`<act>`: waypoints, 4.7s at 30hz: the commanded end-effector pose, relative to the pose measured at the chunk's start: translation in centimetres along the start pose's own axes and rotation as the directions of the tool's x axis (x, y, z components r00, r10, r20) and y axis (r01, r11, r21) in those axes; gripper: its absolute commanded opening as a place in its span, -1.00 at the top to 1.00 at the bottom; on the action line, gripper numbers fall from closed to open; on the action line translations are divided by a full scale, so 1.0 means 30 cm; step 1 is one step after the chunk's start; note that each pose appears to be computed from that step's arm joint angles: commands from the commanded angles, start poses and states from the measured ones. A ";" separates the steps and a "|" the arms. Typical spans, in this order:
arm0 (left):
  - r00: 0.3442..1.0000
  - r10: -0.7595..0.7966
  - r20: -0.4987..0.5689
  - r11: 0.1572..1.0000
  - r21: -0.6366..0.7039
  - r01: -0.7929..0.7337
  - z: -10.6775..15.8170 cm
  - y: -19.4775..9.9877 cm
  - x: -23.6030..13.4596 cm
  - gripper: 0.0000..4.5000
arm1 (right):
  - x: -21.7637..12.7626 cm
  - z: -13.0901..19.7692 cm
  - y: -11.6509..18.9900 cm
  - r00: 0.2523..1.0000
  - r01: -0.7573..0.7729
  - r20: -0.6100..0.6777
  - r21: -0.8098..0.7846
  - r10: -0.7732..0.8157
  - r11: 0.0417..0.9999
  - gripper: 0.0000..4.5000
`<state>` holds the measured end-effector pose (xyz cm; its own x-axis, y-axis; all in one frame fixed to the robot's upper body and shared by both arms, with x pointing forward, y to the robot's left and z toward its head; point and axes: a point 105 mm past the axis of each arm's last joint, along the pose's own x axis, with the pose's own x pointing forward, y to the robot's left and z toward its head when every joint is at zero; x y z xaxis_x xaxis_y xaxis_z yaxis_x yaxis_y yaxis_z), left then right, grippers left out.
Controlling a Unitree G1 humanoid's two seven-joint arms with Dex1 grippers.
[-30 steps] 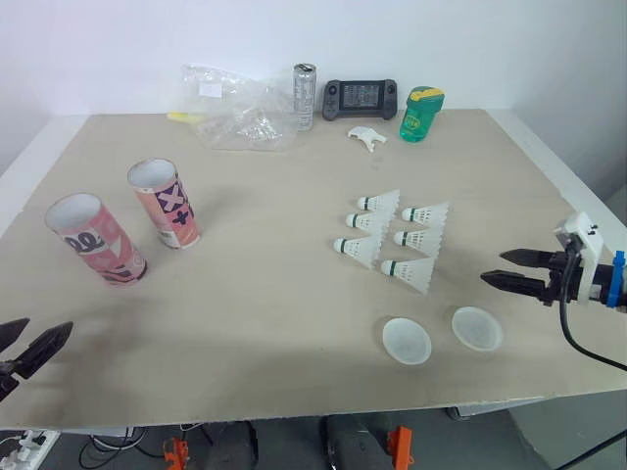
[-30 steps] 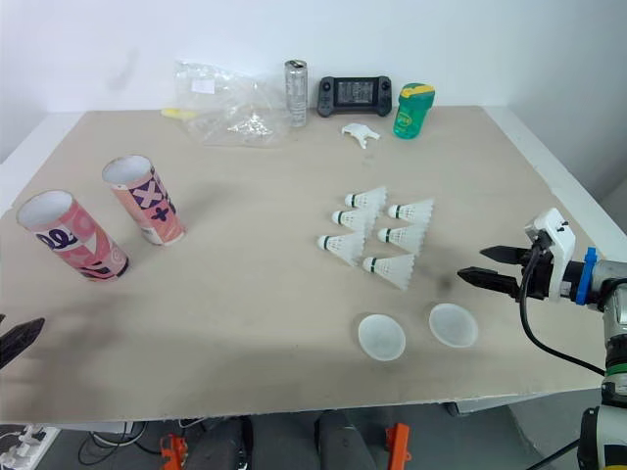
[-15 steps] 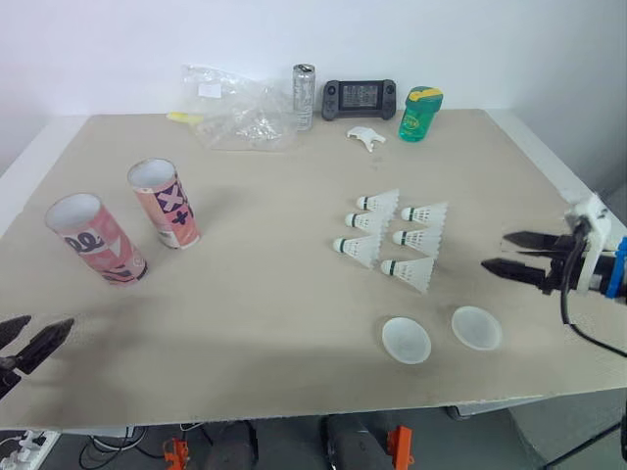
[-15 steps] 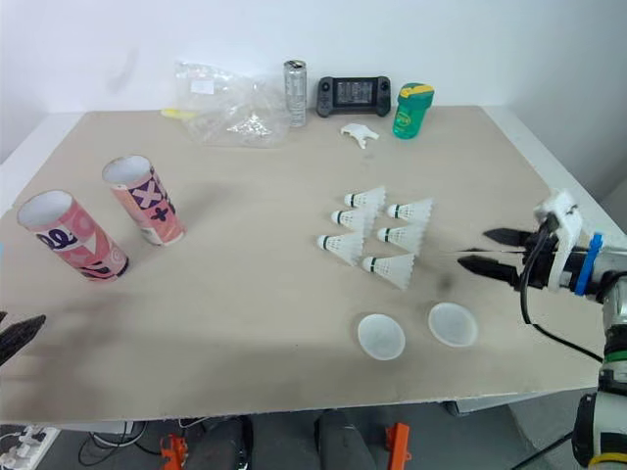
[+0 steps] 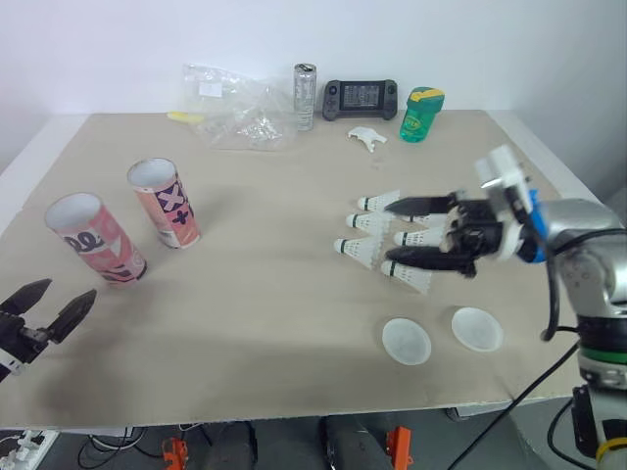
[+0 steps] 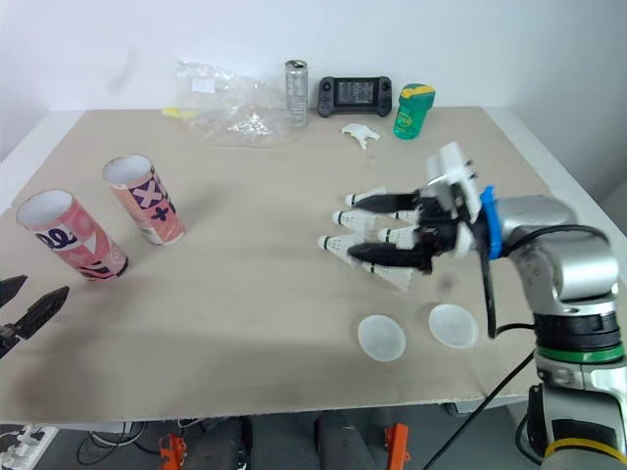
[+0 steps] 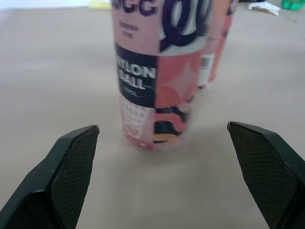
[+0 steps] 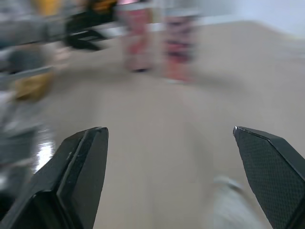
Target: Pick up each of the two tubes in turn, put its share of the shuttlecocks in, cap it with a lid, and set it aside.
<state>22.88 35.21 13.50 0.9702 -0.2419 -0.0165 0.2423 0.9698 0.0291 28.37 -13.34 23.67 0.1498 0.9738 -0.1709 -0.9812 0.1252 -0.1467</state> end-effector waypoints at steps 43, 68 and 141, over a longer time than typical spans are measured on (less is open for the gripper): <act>0.984 -0.171 0.055 0.981 0.101 0.165 -0.015 0.001 0.343 -0.27 | 0.096 0.090 0.126 0.993 -0.003 0.116 -0.071 0.012 0.997 -1.00; 0.435 -0.655 -0.618 0.364 0.246 0.898 -0.077 -0.379 0.274 -0.27 | -0.317 -0.267 0.088 0.876 0.456 -0.252 0.157 -0.411 0.876 -1.00; 0.299 -0.659 -0.690 0.276 0.147 0.950 -0.079 -0.417 0.267 -0.25 | 0.335 0.206 0.074 0.943 -0.332 -0.102 -0.381 0.318 0.863 -0.61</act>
<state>28.63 21.09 12.91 0.1921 -0.7071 -0.6806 0.9707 0.0351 0.2376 27.19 -0.65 25.92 -0.1850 0.9049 -0.3833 -0.8425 -0.3468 -0.4121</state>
